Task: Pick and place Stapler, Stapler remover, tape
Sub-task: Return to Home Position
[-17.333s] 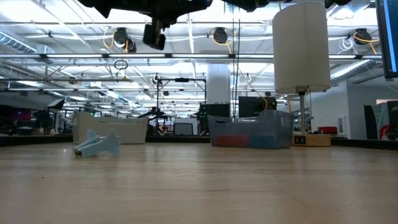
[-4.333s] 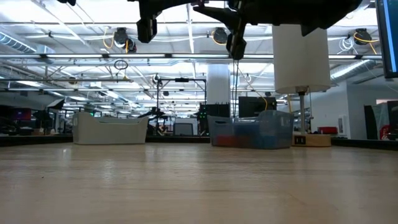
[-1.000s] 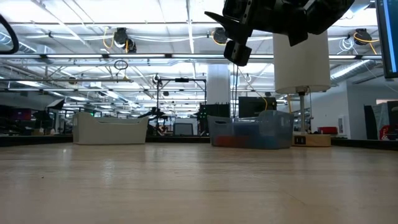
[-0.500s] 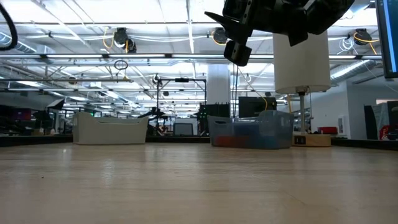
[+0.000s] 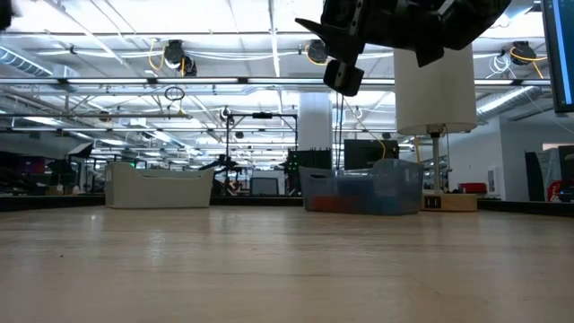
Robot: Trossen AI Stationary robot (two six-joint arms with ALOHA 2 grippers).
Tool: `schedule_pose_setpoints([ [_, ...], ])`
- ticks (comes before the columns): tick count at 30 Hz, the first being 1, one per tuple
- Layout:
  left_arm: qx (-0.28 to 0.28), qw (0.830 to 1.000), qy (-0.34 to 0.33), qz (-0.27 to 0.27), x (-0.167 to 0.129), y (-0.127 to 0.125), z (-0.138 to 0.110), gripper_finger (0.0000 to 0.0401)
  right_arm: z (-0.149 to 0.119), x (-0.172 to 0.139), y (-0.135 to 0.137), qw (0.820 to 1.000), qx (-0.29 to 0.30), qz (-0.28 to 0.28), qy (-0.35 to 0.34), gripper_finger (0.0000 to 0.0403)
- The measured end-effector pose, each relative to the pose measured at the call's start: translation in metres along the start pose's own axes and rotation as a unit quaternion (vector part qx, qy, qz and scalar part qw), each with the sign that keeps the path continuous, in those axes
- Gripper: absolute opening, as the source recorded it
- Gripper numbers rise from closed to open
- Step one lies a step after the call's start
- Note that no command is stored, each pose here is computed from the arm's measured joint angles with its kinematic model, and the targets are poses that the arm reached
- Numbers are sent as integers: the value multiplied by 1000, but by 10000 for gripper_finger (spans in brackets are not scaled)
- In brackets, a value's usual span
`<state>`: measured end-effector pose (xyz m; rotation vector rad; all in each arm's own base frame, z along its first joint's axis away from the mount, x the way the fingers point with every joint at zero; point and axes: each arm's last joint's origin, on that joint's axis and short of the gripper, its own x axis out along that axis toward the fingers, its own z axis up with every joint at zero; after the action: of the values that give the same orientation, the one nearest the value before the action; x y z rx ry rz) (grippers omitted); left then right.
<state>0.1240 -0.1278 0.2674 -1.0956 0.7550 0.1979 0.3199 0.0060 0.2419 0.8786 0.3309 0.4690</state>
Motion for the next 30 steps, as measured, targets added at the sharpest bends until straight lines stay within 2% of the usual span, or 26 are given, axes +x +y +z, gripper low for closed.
schedule_pose_setpoints([
  [5,91,990,-102,-24,-13,0,15,152,2,-1,-1,1000,5,-10,-16,153],
  [10,167,980,-111,-12,-3,-5,22,152,0,4,12,990,-135,26,-24,153],
  [14,229,962,-151,-14,6,-14,35,152,-4,3,23,980,-196,39,-21,153],
  [18,292,938,-185,-12,4,-18,57,152,-6,-6,28,979,-205,2,-7,153],
  [20,312,930,-193,-16,-4,-16,68,152,-10,-18,27,979,-200,-27,6,153],
  [24,355,912,-201,-38,-25,-9,84,152,-11,-42,34,977,-209,-46,2,153],
  [30,373,897,-231,-43,-64,12,90,152,-25,-84,47,971,-227,-67,-40,153],
])
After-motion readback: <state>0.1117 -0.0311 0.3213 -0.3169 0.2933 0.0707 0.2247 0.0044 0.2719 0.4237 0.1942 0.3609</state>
